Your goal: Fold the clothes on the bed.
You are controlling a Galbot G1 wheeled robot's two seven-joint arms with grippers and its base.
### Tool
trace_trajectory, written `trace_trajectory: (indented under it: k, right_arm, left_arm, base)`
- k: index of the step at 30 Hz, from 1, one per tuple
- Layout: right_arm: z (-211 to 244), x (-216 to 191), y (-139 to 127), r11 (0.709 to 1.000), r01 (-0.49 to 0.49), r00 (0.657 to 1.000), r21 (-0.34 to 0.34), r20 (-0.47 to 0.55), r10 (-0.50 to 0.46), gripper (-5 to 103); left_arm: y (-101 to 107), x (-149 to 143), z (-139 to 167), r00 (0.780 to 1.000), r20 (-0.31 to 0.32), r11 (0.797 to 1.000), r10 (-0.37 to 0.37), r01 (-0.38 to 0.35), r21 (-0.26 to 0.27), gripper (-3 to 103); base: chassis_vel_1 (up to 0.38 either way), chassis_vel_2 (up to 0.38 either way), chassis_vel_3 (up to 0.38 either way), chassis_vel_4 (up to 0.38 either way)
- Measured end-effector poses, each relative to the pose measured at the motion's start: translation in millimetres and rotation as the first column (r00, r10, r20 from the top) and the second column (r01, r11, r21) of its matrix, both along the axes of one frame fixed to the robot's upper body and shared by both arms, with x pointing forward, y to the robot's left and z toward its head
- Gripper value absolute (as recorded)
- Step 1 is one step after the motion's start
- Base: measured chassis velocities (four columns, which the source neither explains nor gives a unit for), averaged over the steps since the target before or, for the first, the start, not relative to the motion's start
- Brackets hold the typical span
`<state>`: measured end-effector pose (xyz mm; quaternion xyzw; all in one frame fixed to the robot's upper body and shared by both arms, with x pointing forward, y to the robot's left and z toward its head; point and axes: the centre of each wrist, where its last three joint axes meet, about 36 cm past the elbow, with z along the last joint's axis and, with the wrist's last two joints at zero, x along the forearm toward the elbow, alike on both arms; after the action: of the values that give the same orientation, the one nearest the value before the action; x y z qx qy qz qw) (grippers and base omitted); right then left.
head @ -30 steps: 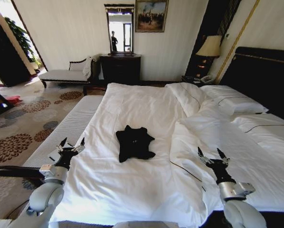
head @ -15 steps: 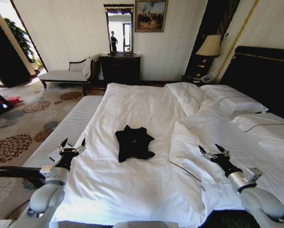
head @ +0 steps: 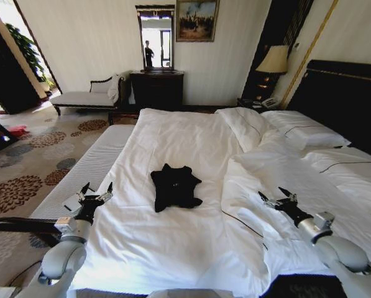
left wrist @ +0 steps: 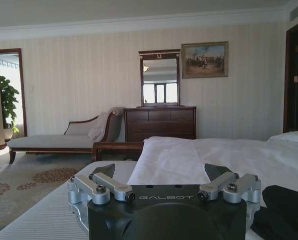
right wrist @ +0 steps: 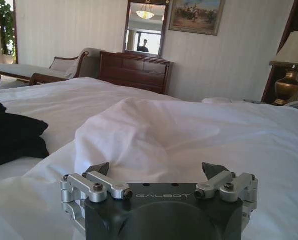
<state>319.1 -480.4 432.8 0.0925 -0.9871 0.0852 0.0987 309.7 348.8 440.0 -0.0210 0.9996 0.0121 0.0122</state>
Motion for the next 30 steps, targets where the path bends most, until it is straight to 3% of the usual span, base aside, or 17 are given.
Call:
trace_trajectory:
  k: [5,17,20,22,24,25,27,28,29,30]
  right_arm:
    - [-7.2,1.3,8.6,0.998,-0.059,0.998,-0.001,-0.024,0.059,100]
    - [-13.9,15.7,3.0,0.997,-0.080,0.995,-0.022,-0.056,0.079,102]
    - [-13.2,16.5,3.7,0.997,-0.073,0.996,-0.026,-0.057,0.071,88]
    - [-13.2,16.2,4.1,0.997,-0.073,0.996,-0.026,-0.057,0.072,88]
    - [-13.3,14.7,6.1,0.997,-0.076,0.996,-0.025,-0.057,0.074,78]
    - [-13.3,14.7,6.1,0.997,-0.076,0.996,-0.025,-0.057,0.074,78]
    - [-15.0,12.5,9.0,0.997,-0.076,0.996,-0.022,-0.056,0.074,66]
    - [-17.0,10.5,11.5,0.997,-0.074,0.996,-0.018,-0.055,0.073,66]
    - [-18.2,9.2,12.9,0.997,-0.073,0.996,-0.016,-0.056,0.073,56]
    - [-18.2,9.2,12.9,0.997,-0.073,0.996,-0.016,-0.056,0.073,56]
  left_arm:
    - [-1.7,-0.6,-2.7,1.000,-0.006,1.000,0.002,-0.002,-0.005,100]
    - [-3.7,-1.2,-1.4,1.000,-0.007,1.000,0.005,-0.005,-0.003,100]
    - [-3.3,-1.1,0.2,1.000,-0.004,1.000,0.007,-0.007,-0.002,100]
    - [-3.3,-1.2,0.3,1.000,-0.004,1.000,0.007,-0.007,-0.002,100]
    - [-3.7,-1.2,0.1,1.000,-0.004,1.000,0.007,-0.007,-0.004,100]
    - [-3.7,-1.2,0.1,1.000,-0.004,1.000,0.007,-0.007,-0.004,100]
    - [-4.6,-1.4,-0.5,1.000,-0.004,1.000,0.008,-0.008,-0.006,100]
    - [-5.1,-1.6,-0.9,1.000,-0.004,1.000,0.009,-0.009,-0.008,100]
    - [-5.4,-1.8,-0.9,1.000,-0.004,1.000,0.009,-0.009,-0.009,100]
    - [-5.4,-1.8,-0.9,1.000,-0.004,1.000,0.009,-0.009,-0.009,100]
  base:
    - [0.000,0.000,0.000,0.000]
    - [0.000,0.000,0.000,0.000]
    - [0.000,0.000,0.000,0.000]
    - [0.000,0.000,0.000,0.000]
    - [0.000,0.000,0.000,0.000]
    - [0.000,0.000,0.000,0.000]
    - [0.000,0.000,0.000,0.000]
    - [0.000,0.000,0.000,0.000]
    - [0.000,0.000,0.000,0.000]
    - [0.000,0.000,0.000,0.000]
